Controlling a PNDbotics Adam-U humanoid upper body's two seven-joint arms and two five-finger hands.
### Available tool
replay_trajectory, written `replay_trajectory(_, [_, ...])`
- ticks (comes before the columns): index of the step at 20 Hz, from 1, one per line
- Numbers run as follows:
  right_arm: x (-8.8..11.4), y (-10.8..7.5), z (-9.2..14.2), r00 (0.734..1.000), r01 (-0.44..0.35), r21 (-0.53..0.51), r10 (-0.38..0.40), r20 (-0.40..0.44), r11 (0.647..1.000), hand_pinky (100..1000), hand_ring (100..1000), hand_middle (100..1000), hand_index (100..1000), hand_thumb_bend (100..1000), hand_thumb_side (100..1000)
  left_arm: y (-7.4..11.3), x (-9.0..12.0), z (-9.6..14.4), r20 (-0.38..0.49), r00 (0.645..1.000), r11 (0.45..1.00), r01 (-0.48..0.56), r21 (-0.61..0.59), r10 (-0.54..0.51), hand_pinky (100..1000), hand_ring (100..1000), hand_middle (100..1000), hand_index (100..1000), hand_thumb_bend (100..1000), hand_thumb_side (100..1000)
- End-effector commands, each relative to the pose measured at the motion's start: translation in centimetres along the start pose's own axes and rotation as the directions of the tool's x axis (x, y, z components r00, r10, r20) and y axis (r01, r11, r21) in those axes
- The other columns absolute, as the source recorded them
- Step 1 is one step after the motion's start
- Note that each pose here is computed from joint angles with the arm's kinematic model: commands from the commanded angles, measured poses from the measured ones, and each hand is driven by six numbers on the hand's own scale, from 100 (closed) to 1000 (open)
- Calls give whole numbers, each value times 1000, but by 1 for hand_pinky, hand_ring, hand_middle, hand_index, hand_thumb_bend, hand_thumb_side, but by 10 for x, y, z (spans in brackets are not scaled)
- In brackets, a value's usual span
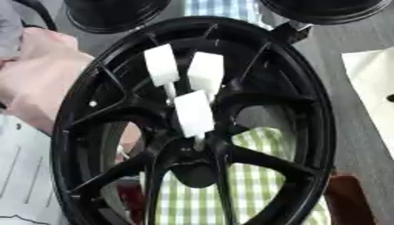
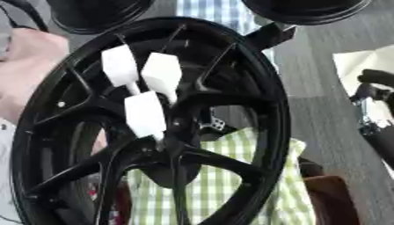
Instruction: Pull the pin out of the wheel hub.
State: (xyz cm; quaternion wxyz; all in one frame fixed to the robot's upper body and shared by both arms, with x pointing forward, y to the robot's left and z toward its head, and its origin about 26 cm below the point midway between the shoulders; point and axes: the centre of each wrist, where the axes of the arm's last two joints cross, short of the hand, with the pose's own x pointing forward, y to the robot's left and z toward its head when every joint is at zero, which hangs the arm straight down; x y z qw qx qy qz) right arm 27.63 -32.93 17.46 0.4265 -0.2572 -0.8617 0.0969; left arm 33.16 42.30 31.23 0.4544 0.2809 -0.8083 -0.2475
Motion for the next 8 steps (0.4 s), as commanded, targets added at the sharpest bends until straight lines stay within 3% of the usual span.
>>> replay_trajectory(1, [6, -2, -4, 1000, 8, 9, -8, 28, 1000, 895, 618, 728, 801, 100, 601, -15, 43, -6, 205, 975, 992, -105, 74, 88, 955, 852, 709, 842, 100, 478])
replay_trajectory(2, [6, -1, -4, 1000, 10, 9, -11, 28, 1000, 895, 618, 728, 800, 100, 604, -24, 54, -7, 259, 960, 989, -128, 68, 106, 975, 876, 738, 852, 100, 612])
replay_trajectory(5, [6, 0, -4, 999, 17, 15, -17, 28, 1000, 895, 617, 728, 800, 100, 604, -52, 86, -9, 399, 895, 975, -223, 12, 200, 971, 869, 733, 844, 100, 603])
replay_trajectory(8, [7, 1, -5, 999, 26, 18, -27, 32, 999, 895, 617, 728, 800, 100, 604, -73, 102, -13, 449, 822, 924, -383, -20, 350, 929, 760, 581, 798, 100, 575])
